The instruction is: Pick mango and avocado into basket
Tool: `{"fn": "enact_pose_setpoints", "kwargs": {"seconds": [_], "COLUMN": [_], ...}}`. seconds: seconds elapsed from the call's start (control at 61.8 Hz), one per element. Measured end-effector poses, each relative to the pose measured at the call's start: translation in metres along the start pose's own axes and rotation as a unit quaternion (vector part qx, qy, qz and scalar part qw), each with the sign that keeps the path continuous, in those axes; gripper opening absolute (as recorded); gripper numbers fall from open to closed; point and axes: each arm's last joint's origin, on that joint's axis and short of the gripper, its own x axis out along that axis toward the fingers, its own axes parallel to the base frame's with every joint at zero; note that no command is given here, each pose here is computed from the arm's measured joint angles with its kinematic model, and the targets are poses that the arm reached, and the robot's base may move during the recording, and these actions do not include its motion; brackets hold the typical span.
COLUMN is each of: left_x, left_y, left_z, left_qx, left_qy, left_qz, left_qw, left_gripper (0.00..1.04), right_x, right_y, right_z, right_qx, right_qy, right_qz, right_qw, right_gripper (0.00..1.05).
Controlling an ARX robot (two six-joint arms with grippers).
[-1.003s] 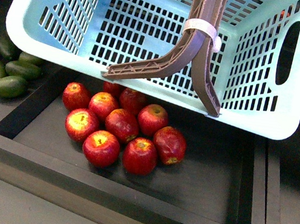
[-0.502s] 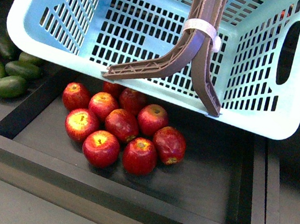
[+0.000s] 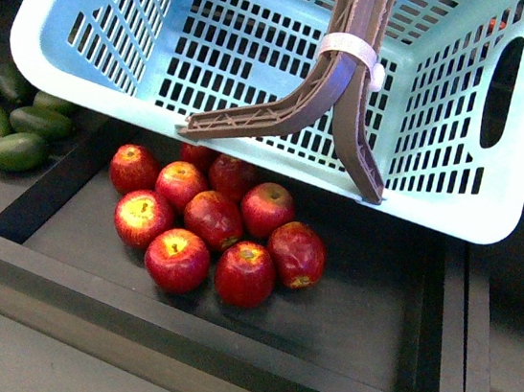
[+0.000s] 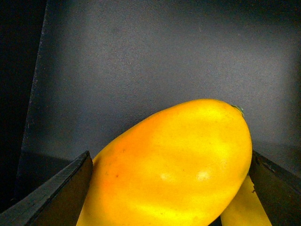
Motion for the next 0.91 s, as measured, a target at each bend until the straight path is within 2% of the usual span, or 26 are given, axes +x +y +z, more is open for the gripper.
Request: {"fn": "enact_pose_setpoints", "kwargs": {"seconds": [0.388,0.906], "left_x": [0.0,0.0], "left_y": [0.0,0.0], "left_z": [0.0,0.0], "left_qx": [0.0,0.0], "left_qy": [0.0,0.0], "left_qz": [0.0,0.0], "left_qw": [1.0,1.0], "left_gripper": [0.05,0.05], "right_x": [0.013,0.02], "right_y": [-0.009,-0.008], "right_z": [0.001,0.007], "right_qx": [0.037,0.055], "right_qy": [0.009,0.008], "right_qz": [-0.027,-0.025], "right_qw": [0.999,0.998], "right_gripper": [0.97,0.97]}}
